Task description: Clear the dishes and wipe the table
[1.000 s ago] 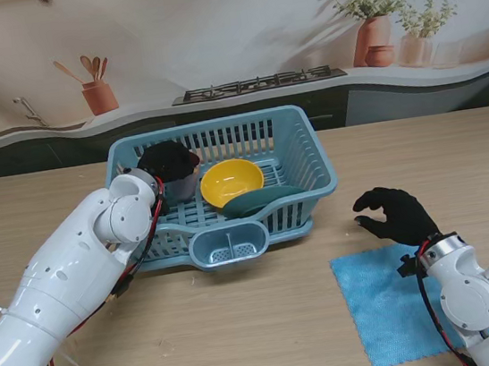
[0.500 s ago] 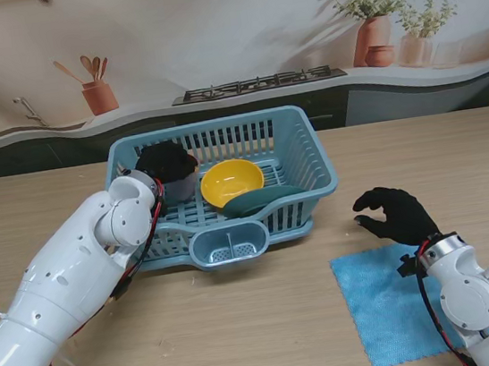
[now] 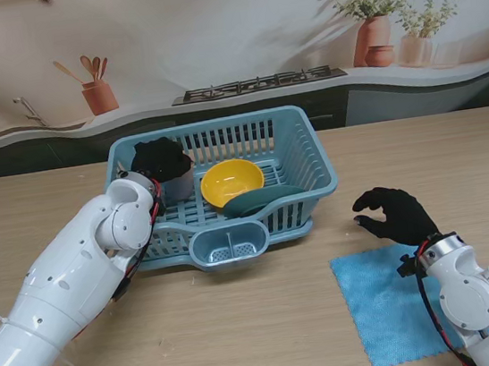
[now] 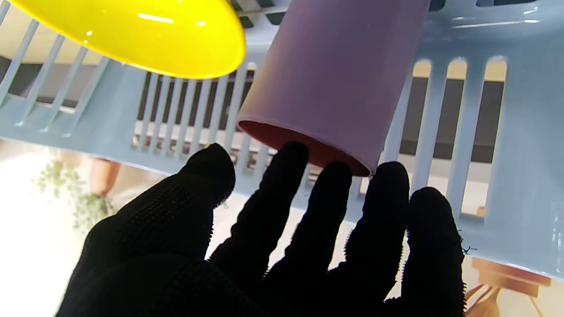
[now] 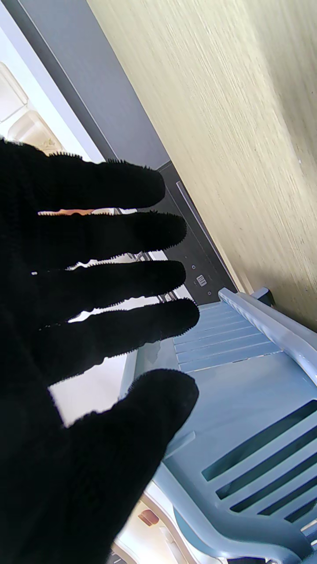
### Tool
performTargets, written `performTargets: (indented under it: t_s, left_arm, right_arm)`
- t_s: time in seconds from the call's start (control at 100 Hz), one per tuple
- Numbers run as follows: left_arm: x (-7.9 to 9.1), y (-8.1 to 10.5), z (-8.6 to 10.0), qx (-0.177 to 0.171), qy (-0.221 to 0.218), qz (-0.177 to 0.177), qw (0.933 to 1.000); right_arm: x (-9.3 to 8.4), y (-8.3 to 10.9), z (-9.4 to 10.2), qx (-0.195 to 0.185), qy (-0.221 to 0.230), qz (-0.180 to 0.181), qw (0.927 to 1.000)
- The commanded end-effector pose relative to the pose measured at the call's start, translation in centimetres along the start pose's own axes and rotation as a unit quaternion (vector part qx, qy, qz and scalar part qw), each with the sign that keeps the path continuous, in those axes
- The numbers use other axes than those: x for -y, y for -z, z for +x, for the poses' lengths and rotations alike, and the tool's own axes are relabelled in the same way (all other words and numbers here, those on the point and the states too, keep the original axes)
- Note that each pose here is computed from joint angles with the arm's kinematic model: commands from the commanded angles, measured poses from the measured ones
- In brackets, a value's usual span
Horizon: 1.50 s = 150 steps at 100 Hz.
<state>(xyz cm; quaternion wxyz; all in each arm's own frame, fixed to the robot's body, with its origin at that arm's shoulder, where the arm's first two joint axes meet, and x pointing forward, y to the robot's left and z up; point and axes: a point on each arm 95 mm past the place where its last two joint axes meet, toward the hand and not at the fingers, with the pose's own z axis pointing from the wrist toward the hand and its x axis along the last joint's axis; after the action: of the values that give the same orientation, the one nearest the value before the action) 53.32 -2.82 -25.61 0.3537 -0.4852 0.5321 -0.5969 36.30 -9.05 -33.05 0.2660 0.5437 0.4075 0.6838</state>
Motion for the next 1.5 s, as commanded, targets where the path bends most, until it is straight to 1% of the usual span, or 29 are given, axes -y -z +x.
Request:
performTargets:
  t_s: [0.0,0.3,0.49,0.8,1.07,1.16,1.28,1.49]
  left_arm:
    - [0.1,0.0,0.1,-0.003,0.004,0.0,1.0]
    - [0.3,0.3,-0.1,-0.014,0.008,0.018,0.9997]
    - [0.8,0.5,-0.3,-0.029,0.011,0.034,0.9989]
    - [2.0,0.9,-0.4,-0.059,0.024,0.069,0.9956]
    - [3.1,1.4,-0.6,-0.083,0.053,0.087,0.9914]
    - [3.4,1.6,-0.7,-0.089,0.065,0.094,0.9895]
    - [4.0,2.2,-1.0,-0.096,0.07,0.106,0.9872]
    - [5.0,3.8,-1.7,-0.105,0.078,0.118,0.9843]
  right_arm:
    - [0.2,0.0,0.1,-0.001,-0.001,0.006,1.0]
    - [0.3,0.0,0.1,-0.002,-0.001,0.007,1.0]
    - [0.3,0.0,0.1,-0.002,-0.001,0.007,1.0]
    - [0.3,0.0,0.2,-0.004,-0.001,0.007,1.0]
    - [0.2,0.0,0.2,-0.006,0.0,0.008,0.9999]
    - [0.2,0.0,0.2,-0.006,-0.001,0.008,0.9999]
    - [0.3,0.0,0.2,-0.007,-0.002,0.009,0.9999]
    - [0.2,0.0,0.2,-0.007,-0.002,0.008,0.9999]
